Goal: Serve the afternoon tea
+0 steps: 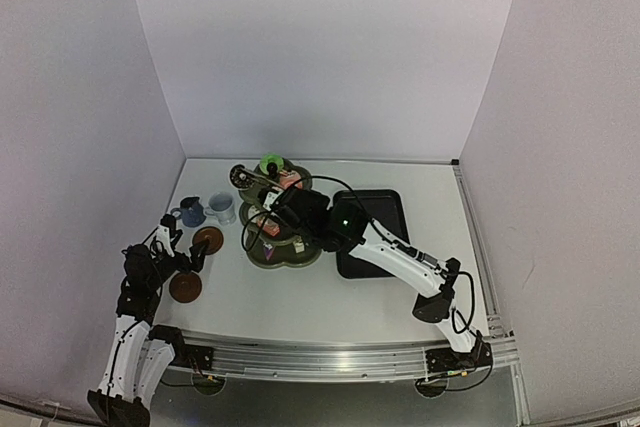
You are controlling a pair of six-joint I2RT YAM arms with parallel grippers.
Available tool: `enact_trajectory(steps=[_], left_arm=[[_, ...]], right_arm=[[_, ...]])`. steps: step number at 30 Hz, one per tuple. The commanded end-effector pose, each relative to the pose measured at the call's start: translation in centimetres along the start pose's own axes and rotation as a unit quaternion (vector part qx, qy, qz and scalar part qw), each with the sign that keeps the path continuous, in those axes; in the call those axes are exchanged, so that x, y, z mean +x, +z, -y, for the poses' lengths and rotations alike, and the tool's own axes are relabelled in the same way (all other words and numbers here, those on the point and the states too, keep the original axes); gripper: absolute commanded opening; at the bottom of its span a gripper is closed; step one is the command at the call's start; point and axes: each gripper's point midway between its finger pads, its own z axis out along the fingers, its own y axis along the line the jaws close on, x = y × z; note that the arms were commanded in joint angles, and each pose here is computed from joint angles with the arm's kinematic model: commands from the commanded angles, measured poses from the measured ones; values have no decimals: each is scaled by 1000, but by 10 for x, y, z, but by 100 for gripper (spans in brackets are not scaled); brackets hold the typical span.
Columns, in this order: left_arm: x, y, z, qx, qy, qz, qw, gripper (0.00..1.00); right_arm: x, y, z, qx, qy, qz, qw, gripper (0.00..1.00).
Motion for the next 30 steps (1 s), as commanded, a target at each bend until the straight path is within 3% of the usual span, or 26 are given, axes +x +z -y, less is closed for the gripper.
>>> enact_trajectory(steps=[1, 16, 22, 26, 30], left_arm=[[-5, -1, 1, 2, -3, 13, 1000, 99], [-5, -2, 1, 3, -6, 12, 1000, 99], [-4, -1, 1, 4, -7, 12, 1000, 99], [-4, -1, 1, 4, -7, 12, 1000, 99], [-4, -1, 1, 4, -8, 11, 1000, 99]], right_arm=[[-10, -6, 23, 52, 7, 10, 999, 0], [-1, 11, 6, 62, -49, -23, 997, 1], [2, 15, 1, 61, -58, -30, 996, 10], [0, 14, 3, 61, -52, -26, 996, 22], [1, 13, 4, 63, -54, -27, 996, 24]])
